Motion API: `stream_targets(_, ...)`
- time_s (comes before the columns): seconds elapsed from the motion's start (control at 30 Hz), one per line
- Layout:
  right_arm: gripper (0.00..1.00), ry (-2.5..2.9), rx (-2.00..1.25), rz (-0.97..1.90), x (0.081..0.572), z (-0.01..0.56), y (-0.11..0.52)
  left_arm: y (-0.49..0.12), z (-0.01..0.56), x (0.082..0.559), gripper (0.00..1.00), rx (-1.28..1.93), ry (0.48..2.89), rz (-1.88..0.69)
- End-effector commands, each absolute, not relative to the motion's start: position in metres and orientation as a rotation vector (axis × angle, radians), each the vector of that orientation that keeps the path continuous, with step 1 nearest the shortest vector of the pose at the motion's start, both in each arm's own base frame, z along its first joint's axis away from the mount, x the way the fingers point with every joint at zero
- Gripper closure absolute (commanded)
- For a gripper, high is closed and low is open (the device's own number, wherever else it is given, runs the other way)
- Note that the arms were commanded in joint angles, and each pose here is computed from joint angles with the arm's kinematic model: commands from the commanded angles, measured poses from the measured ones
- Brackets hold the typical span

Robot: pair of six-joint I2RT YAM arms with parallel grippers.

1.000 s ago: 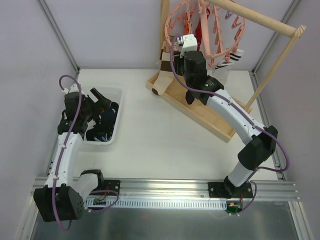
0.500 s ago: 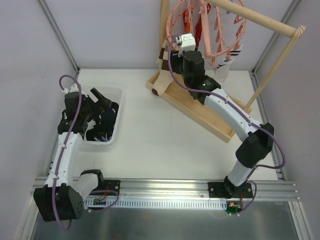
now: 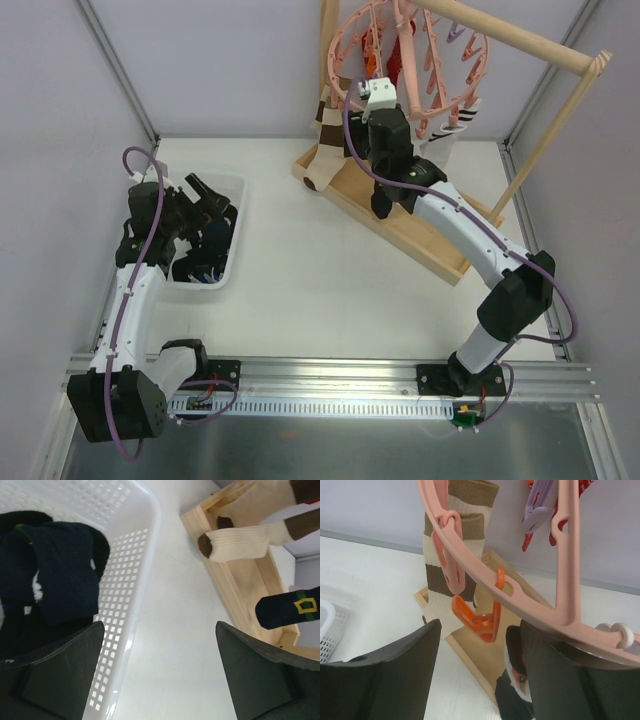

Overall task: Clip the socks to the hanger
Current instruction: Open the clamp at the hanger.

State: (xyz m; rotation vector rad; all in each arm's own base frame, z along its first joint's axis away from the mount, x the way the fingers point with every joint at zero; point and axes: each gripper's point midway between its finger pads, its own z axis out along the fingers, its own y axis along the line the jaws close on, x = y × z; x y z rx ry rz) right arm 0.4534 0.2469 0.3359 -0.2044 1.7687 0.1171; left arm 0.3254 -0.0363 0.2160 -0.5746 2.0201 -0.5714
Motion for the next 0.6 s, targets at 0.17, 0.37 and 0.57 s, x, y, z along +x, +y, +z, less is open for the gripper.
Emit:
stream_targets(0.17, 0.31, 1.65, -0.178, 0.154, 0.456, 0.379, 0.236, -0.08, 0.283, 0.331, 0.07, -0.26, 1.868, -0.777)
stream_targets(0.37, 0.31, 1.61, -0.155, 0.164, 0.469, 0.382, 0.229, -0.124, 0.336, 0.357, 0.06, -0.151, 1.699, -0.848)
stream_targets(0.57, 0.33, 1.573, -0.175, 0.206, 0.468, 0.38, 0.228, -0.143, 0.376, 0.399, 0.07, -0.131, 1.556, -0.932)
